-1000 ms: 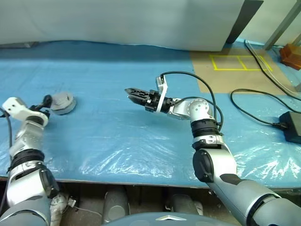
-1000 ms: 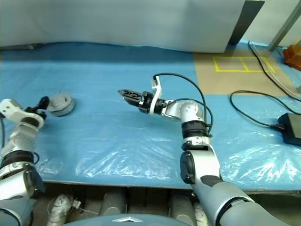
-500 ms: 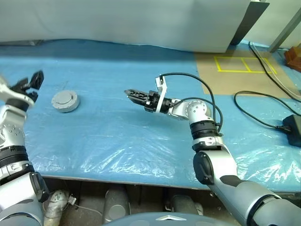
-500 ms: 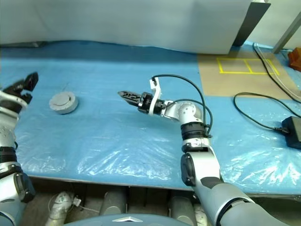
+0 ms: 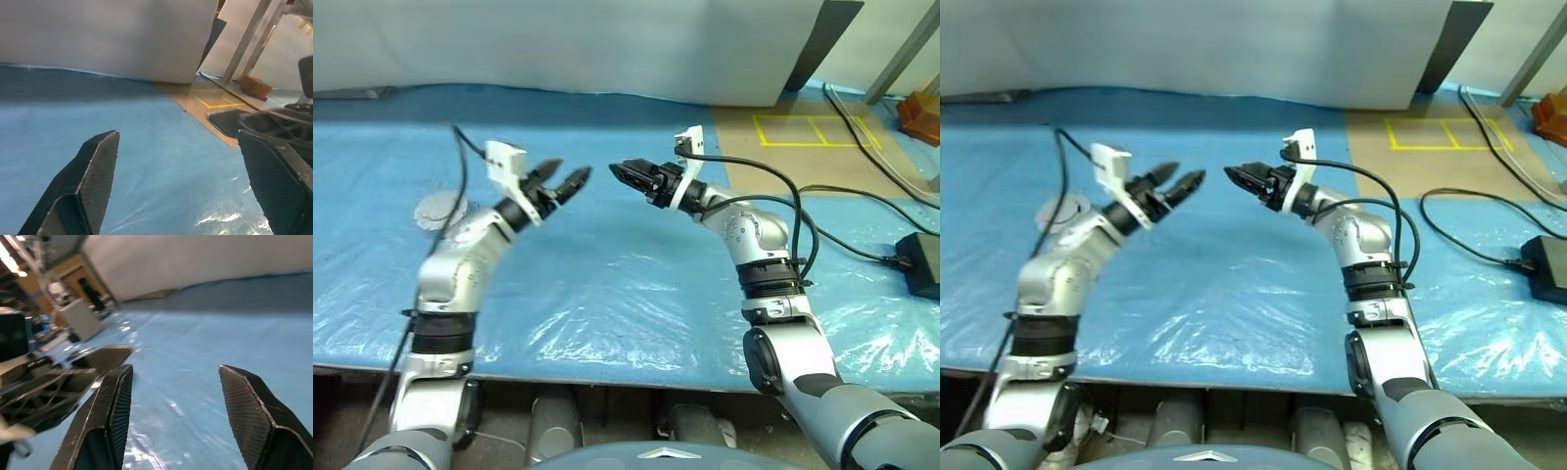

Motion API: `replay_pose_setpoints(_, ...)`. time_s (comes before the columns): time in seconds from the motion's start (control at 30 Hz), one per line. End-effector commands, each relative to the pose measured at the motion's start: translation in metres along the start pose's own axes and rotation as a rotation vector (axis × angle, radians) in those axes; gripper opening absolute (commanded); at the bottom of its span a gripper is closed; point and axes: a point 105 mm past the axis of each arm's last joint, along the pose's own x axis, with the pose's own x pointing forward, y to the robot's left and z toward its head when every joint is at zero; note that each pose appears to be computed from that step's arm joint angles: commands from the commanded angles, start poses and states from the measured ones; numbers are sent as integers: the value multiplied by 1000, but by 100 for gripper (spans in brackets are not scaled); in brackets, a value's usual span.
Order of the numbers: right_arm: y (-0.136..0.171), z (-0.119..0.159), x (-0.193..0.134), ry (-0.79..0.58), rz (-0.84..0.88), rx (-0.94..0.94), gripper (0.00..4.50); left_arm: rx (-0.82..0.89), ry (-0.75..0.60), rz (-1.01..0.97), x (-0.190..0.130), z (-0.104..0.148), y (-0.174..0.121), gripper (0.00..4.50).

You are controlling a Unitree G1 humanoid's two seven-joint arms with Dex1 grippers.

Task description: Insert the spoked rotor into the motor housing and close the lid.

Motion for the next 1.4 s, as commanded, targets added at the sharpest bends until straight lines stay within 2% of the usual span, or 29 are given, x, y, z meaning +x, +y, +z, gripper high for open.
replay_pose_setpoints(0.03,-19,5,-7,-57,-124,-37,290,40,-45,53,4,7,5,402)
replay_pose_setpoints(0.17,-19,4,-13,-75,-152,-72,290,57,-45,69,7,4,7,402)
replay_pose_setpoints(0.5,-24,8,-9,-105,-244,-101,290,75,-82,102,28,19,16,402)
replay_pose_setpoints(0.7,-20,8,-7,-118,-270,-155,290,78,-93,129,26,25,24,402)
replay_pose_setpoints(0.93,-21,12,0,-145,-388,-279,290,89,-146,182,23,36,32,402)
replay_pose_setpoints(1.07,-36,12,1,-156,-520,-281,290,78,-191,214,23,39,31,402)
replay_pose_setpoints(1.13,-45,9,0,-154,-573,-225,290,74,-196,228,22,38,30,402)
replay_pose_setpoints(1.4,-27,20,16,-213,-463,-250,290,123,-177,285,7,36,32,402)
